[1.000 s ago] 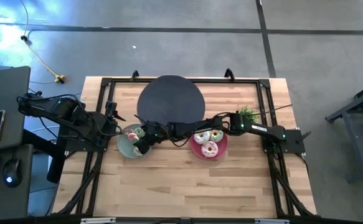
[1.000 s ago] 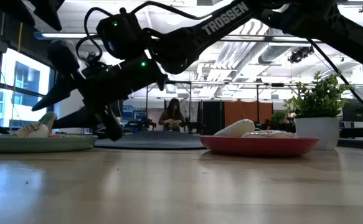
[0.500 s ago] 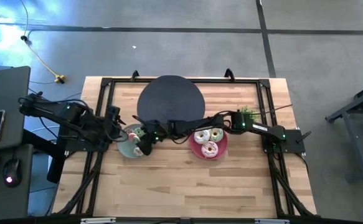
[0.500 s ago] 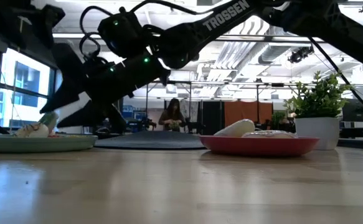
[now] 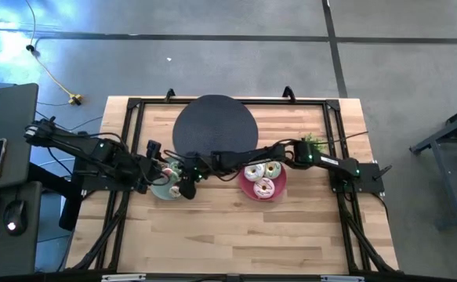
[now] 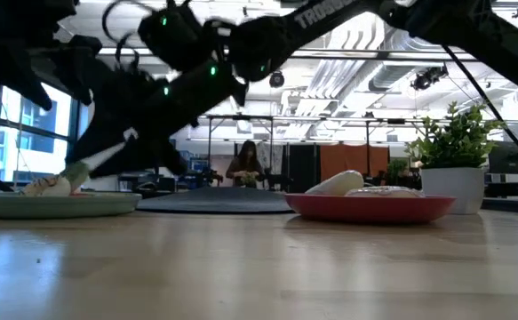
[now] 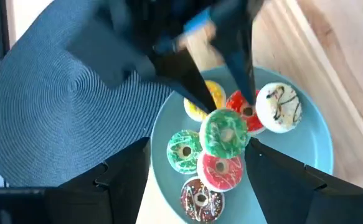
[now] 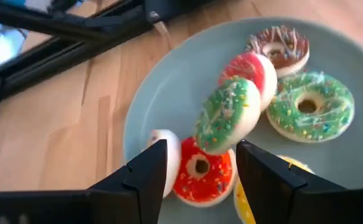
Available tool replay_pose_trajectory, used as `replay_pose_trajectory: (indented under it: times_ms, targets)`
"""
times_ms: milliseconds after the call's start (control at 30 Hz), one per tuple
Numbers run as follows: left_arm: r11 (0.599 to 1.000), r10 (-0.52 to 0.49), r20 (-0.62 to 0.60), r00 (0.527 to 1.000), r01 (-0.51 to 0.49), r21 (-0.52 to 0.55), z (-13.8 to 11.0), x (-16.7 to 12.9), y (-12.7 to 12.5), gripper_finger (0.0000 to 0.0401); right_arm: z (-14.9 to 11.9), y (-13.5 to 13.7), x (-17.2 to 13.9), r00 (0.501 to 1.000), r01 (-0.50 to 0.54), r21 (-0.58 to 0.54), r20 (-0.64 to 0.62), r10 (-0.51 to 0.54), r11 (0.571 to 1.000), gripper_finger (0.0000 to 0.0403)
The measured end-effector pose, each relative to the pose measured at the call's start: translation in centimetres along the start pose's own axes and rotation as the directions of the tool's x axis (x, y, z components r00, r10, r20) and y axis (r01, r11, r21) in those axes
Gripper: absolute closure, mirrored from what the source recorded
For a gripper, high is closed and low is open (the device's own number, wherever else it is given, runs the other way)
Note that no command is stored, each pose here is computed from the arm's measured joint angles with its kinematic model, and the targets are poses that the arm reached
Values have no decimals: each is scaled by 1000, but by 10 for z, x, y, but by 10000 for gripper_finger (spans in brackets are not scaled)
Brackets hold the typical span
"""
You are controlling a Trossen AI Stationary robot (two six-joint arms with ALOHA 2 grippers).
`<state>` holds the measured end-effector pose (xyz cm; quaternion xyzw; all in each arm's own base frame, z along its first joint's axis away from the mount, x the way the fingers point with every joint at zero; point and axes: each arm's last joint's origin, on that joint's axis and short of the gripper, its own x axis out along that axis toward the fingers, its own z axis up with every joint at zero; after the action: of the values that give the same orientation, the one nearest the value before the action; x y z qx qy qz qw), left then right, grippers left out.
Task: Pick & Place donuts
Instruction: Put the small green doughnut on the blue plate, then return to Home Position
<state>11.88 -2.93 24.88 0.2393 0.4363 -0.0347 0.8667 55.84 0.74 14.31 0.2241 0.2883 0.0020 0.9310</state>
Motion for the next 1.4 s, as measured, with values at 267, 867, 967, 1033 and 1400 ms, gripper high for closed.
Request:
replay_pose_trajectory:
  times_ms: [267,867,967,1033,1400]
  targets:
    - [1000,14,33,999,-15,19,1,13,-4,190,4,6,-10,997,70,-85,-12,-71,994,221]
    - [998,39,-21,999,-38,54,-2,45,-14,267,24,16,-49,970,229,-107,-61,-236,968,222]
    - [996,69,-28,997,-67,58,0,47,-14,275,28,21,-59,965,243,-115,-70,-252,963,222]
    - [994,69,-44,997,-65,87,0,50,-14,277,26,24,-62,958,258,-124,-92,-270,958,222]
    - [981,40,335,941,-100,164,37,-22,7,278,45,83,-115,978,188,-266,-33,-204,946,222]
